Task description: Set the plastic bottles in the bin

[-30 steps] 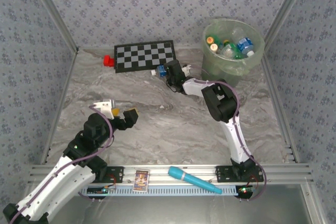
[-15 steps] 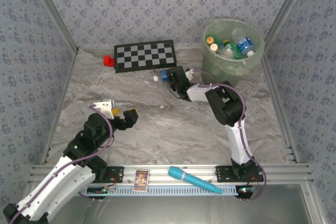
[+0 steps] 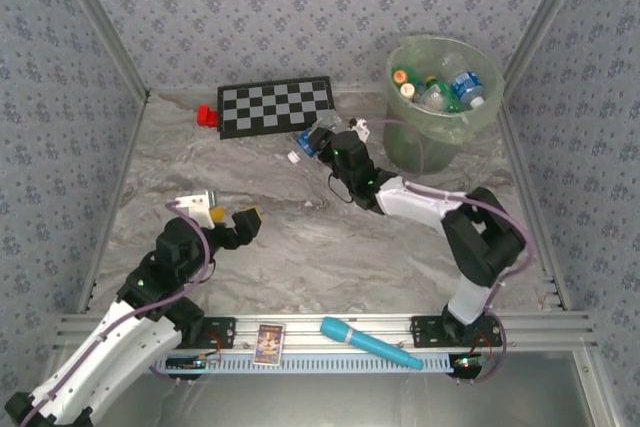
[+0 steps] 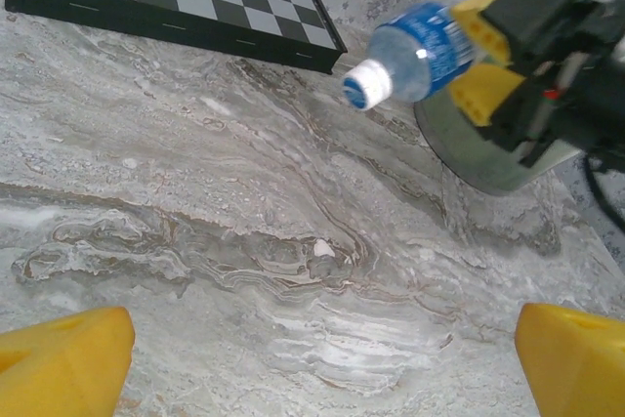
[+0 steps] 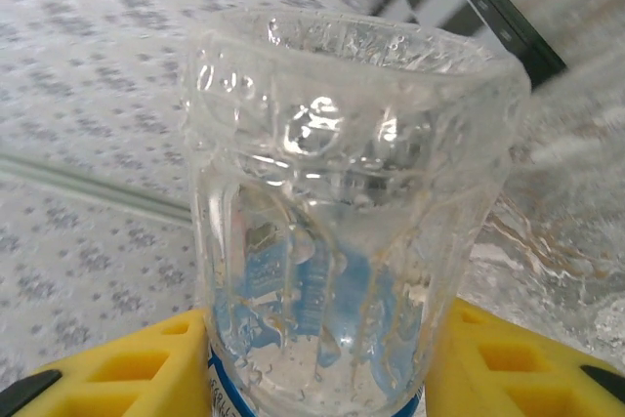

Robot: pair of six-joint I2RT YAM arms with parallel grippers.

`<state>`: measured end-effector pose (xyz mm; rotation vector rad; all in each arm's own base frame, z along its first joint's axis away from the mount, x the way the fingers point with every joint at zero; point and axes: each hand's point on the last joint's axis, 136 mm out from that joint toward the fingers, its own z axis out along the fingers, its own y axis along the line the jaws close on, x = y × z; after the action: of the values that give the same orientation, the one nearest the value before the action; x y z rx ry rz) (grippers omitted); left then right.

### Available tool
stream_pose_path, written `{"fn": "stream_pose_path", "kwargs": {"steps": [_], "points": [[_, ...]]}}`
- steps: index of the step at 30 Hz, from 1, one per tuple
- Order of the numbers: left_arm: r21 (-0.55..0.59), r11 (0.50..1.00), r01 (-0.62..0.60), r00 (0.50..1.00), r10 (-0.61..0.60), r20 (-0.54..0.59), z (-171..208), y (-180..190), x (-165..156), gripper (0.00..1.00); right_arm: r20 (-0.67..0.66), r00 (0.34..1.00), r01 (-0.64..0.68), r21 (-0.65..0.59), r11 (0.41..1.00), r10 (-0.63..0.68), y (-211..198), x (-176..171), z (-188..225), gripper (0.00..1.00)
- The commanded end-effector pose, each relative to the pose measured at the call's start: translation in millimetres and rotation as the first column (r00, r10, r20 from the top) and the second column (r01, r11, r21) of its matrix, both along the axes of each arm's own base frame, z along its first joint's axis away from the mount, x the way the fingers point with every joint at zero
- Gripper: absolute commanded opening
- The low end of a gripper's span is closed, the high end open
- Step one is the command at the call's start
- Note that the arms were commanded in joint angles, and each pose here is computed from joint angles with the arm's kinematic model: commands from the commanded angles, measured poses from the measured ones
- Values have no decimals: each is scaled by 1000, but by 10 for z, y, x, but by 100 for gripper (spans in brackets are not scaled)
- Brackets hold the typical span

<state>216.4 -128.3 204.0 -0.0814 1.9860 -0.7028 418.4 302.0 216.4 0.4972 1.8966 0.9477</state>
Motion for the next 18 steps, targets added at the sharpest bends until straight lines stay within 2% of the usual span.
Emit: {"fn": "stream_pose_path", "kwargs": {"steps": [1, 9, 13, 18], "points": [[-37, 999, 6, 999, -5, 37, 254, 6, -23, 100, 115, 992, -26, -174, 984, 46, -157, -158, 348, 49], [-37, 999, 6, 998, -3, 67, 404, 17, -22, 100, 208, 974, -22, -297, 955, 87, -574, -537, 1231, 48], [-53, 998, 20, 998, -17, 68, 440, -22, -17, 100, 288, 957, 52, -323, 945, 46, -937, -603, 1718, 48], [-45, 998, 48, 997, -46, 55, 421, -85, -11, 100, 361, 933, 164, -414, 896, -4, -1346, -605, 2136, 47]]}}
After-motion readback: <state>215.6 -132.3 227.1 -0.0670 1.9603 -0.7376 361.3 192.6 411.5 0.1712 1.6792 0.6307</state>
